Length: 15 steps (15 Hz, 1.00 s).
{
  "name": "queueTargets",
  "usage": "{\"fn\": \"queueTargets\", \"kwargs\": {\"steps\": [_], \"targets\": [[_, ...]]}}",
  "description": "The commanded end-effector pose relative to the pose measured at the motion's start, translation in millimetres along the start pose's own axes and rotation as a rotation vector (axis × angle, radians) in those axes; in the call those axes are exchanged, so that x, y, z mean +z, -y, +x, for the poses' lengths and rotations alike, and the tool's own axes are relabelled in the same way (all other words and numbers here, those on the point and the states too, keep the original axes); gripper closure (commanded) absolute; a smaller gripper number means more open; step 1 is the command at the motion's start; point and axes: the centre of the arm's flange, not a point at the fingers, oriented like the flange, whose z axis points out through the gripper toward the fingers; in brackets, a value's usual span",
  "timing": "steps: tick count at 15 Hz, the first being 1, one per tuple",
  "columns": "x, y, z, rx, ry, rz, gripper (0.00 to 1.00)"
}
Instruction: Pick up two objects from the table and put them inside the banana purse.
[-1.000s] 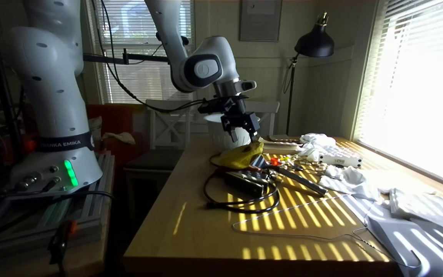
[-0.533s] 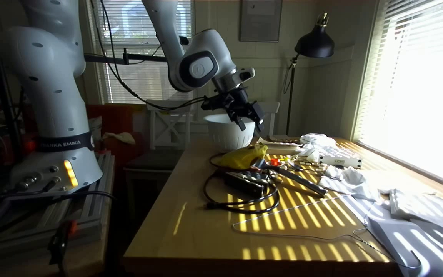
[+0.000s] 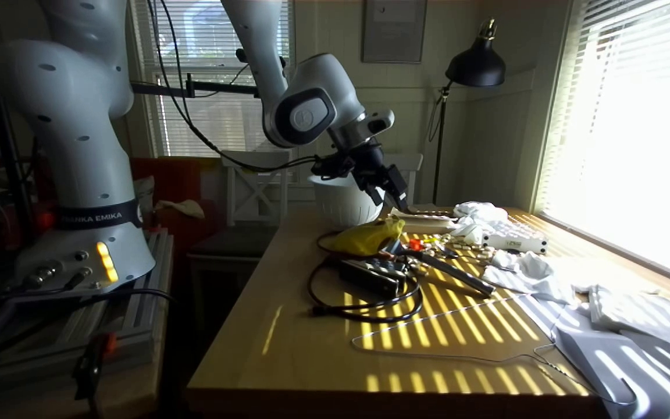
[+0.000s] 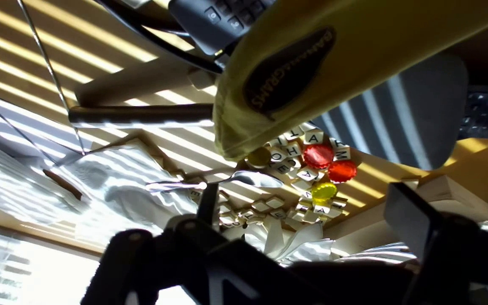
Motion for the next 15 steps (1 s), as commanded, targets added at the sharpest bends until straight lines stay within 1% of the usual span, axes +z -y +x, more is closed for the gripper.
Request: {"fn": "queueTargets", "kwargs": {"steps": [1,2,3,4,5,7,8,10,13,15], "targets": [[3,-6,1,0.007,0.004,-0.009,0.0],[6,-9,1,0.009,0.006,-0.012,0.0],[15,-10,5,0.042,0.024,0.015,0.0],[20,-11,11,0.059,0.036,0.021,0.0],[27,-10,18,0.077,0.07,0.051,0.0],[47,-6,38,0.096,0.145,0.087,0.0],[55,-3,51,0.101,0.169,0.105,0.0],[69,-2,75,0.123,0.173,0.117,0.0],[83,-9,112,0.134,0.162,0.125,0.0],[95,-12,131,0.129,0.16,0.142,0.0]]}}
